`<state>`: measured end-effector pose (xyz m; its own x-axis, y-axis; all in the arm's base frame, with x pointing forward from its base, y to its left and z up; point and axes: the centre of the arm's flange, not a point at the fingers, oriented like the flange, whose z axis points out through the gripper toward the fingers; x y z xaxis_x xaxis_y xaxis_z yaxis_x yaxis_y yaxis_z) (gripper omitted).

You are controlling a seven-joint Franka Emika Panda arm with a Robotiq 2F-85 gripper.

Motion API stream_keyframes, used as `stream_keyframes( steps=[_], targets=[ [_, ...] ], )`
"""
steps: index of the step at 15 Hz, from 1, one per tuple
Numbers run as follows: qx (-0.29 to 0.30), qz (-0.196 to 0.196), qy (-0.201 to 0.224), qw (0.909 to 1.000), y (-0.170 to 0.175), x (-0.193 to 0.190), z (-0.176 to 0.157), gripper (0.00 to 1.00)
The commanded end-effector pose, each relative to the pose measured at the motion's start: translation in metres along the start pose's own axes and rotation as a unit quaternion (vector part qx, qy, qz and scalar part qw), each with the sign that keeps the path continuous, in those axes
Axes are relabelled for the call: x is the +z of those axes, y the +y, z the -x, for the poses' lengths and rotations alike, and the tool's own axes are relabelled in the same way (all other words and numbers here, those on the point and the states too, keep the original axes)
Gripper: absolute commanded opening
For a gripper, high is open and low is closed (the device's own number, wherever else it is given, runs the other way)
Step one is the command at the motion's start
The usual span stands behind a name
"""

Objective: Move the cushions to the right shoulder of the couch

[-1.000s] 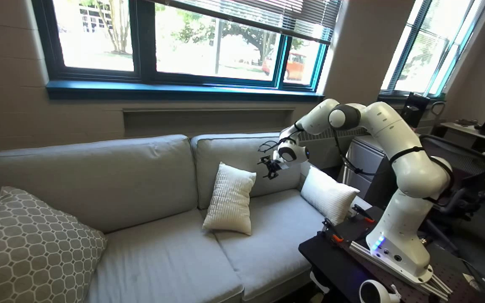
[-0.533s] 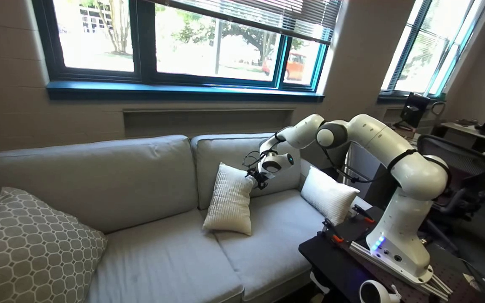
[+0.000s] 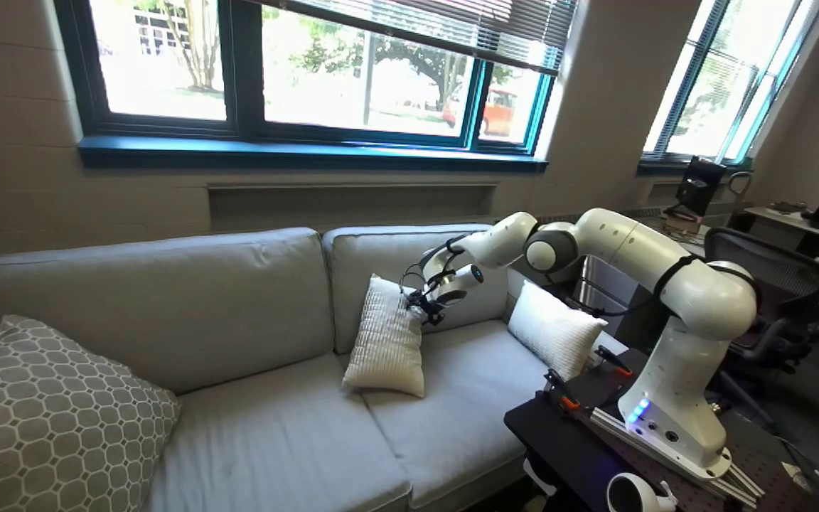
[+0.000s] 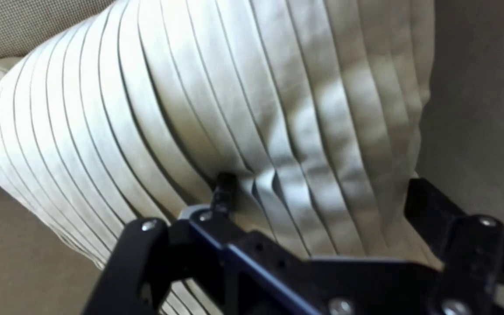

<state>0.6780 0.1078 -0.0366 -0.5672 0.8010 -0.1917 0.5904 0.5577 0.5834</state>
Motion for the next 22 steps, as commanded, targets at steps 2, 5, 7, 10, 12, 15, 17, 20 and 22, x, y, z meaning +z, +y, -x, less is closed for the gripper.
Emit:
stream_keyframes(
  steps=[2, 5, 7, 10, 12, 15, 17, 20, 22],
  targets=[
    [-0.02, -0.006, -0.043, 0.9989, 0.018, 0.033, 0.023, 0.75],
    [-0.02, -0.006, -0.061, 0.9979, 0.018, 0.03, 0.032, 0.52],
    [-0.021, -0.006, -0.073, 0.9971, 0.018, 0.028, 0.038, 0.37],
    [-0.022, -0.004, -0.088, 0.9959, 0.02, 0.024, 0.046, 0.14],
    [-0.02, -0.004, -0.096, 0.9951, 0.019, 0.022, 0.051, 0.06],
    [-0.016, -0.003, -0.109, 0.9939, 0.018, 0.017, 0.057, 0.04],
    [-0.008, 0.001, -0.116, 0.9932, 0.017, 0.009, 0.062, 0.06],
    [0.02, 0.006, -0.119, 0.9927, 0.014, -0.008, 0.066, 0.06],
    [0.051, 0.021, -0.097, 0.9938, 0.012, -0.021, 0.064, 0.07]
  ],
)
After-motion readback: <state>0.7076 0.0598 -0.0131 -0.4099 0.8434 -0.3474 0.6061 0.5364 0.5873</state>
